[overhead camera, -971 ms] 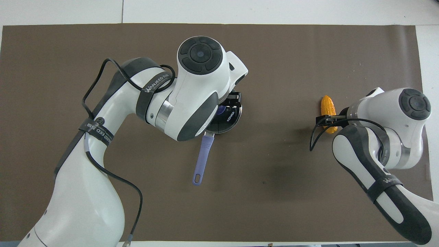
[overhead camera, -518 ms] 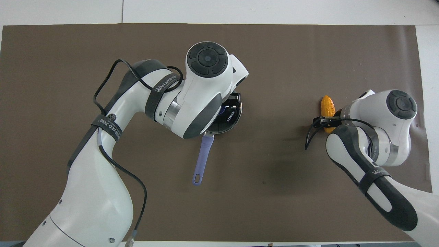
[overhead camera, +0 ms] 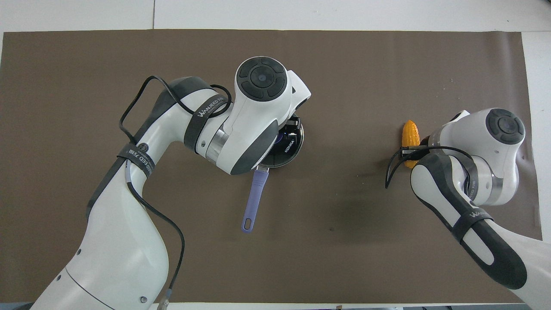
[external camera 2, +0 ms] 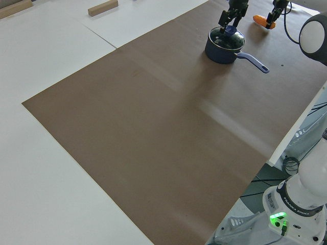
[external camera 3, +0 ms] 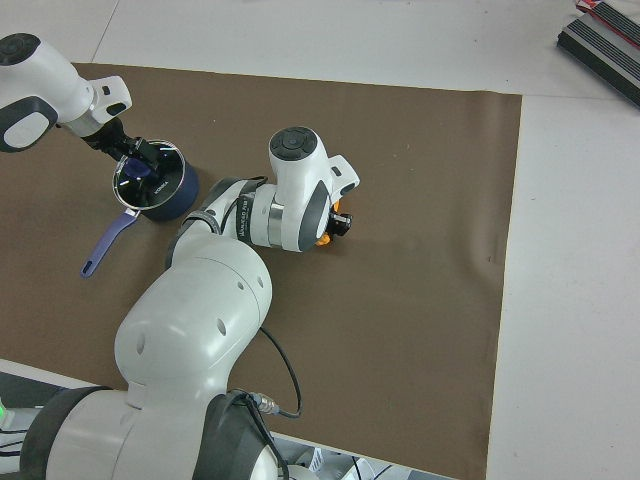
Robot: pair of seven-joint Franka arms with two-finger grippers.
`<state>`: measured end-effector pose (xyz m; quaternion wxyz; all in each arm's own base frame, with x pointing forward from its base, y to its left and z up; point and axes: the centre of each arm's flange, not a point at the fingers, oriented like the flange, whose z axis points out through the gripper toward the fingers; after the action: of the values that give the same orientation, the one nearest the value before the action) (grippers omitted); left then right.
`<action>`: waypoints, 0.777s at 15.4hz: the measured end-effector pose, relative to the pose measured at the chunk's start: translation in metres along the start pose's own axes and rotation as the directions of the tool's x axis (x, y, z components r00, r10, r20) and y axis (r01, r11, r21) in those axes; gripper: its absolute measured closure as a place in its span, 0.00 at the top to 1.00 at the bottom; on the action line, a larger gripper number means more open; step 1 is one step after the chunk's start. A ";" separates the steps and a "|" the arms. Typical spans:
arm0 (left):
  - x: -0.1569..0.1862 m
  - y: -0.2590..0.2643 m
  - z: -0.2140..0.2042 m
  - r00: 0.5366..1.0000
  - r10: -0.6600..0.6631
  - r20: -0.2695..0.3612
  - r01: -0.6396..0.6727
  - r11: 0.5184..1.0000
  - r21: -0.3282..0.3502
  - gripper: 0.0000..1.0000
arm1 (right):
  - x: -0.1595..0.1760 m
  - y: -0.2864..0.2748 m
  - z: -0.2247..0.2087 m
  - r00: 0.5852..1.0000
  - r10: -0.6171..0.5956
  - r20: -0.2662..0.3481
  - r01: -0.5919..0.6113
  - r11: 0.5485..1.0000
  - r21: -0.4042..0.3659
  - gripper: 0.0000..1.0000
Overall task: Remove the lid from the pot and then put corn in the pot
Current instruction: 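Grasp the lid knob with the left gripper while the right gripper grasps the corn, then lift the glass lid with the left gripper while the right gripper lifts the corn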
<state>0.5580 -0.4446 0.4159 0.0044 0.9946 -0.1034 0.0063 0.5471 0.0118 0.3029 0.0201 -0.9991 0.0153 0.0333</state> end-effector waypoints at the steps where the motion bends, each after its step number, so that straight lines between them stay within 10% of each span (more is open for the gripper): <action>1: 0.000 0.000 0.000 1.000 0.001 0.000 -0.001 1.000 0.001 1.00 | 0.005 -0.003 -0.011 1.000 -0.005 0.015 0.004 1.000 0.001 0.43; 11: 0.000 0.002 0.008 1.000 0.009 0.005 -0.009 1.000 0.007 0.91 | 0.032 -0.115 -0.132 0.998 0.009 0.054 -0.009 1.000 -0.009 0.43; 12: -0.001 0.004 0.010 1.000 0.013 0.005 -0.013 1.000 0.006 0.75 | 0.034 -0.118 -0.139 0.998 0.006 0.056 -0.006 1.000 -0.009 0.43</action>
<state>0.5563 -0.4488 0.4064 0.0010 0.9939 -0.1098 0.0043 0.5944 0.1227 0.4434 0.0161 -0.9978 0.0175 0.0614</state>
